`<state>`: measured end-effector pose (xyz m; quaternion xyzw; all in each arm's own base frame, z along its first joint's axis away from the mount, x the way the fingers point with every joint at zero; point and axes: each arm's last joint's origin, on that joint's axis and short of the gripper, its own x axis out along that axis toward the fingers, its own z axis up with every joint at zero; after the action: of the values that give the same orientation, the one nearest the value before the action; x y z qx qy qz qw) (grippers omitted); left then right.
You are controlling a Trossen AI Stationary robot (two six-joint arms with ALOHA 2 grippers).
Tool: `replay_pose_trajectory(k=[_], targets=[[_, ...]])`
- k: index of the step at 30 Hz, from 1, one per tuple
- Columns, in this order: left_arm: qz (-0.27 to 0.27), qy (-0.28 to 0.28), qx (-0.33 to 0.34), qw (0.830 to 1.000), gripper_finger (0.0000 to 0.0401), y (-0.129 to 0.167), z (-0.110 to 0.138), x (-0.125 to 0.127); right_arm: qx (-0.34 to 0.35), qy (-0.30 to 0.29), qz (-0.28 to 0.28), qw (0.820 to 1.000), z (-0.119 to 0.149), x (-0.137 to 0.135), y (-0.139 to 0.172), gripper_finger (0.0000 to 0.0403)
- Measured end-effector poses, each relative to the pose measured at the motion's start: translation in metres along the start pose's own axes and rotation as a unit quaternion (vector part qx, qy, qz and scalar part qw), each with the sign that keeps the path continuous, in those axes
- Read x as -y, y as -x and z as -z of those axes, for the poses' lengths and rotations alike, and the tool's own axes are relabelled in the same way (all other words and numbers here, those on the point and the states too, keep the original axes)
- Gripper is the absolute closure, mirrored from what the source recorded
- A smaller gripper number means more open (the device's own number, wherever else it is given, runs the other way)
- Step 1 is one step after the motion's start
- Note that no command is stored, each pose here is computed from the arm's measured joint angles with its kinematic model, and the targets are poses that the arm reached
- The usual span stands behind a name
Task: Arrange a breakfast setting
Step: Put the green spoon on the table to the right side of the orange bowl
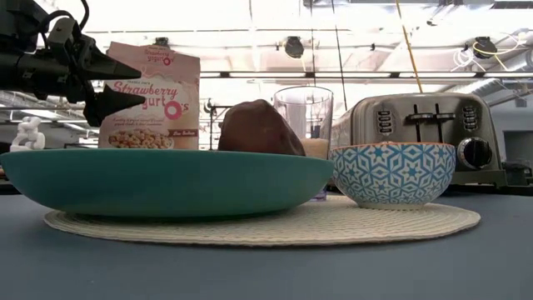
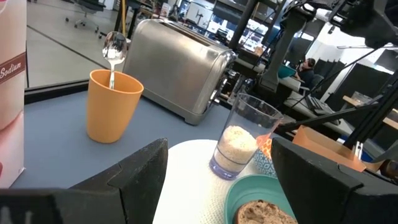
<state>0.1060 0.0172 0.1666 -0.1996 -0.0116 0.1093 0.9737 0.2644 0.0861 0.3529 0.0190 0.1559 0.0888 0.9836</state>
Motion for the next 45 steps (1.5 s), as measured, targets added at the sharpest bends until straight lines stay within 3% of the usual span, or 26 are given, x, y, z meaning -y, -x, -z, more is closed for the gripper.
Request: replay_pose_trajectory(k=[45], targets=[[0.002,0.015,-0.001,1.0,0.0114,0.0,0.0001,0.0001,-0.016,0.002,0.003,1.0,0.0014,0.0013,0.0077,0.0041]])
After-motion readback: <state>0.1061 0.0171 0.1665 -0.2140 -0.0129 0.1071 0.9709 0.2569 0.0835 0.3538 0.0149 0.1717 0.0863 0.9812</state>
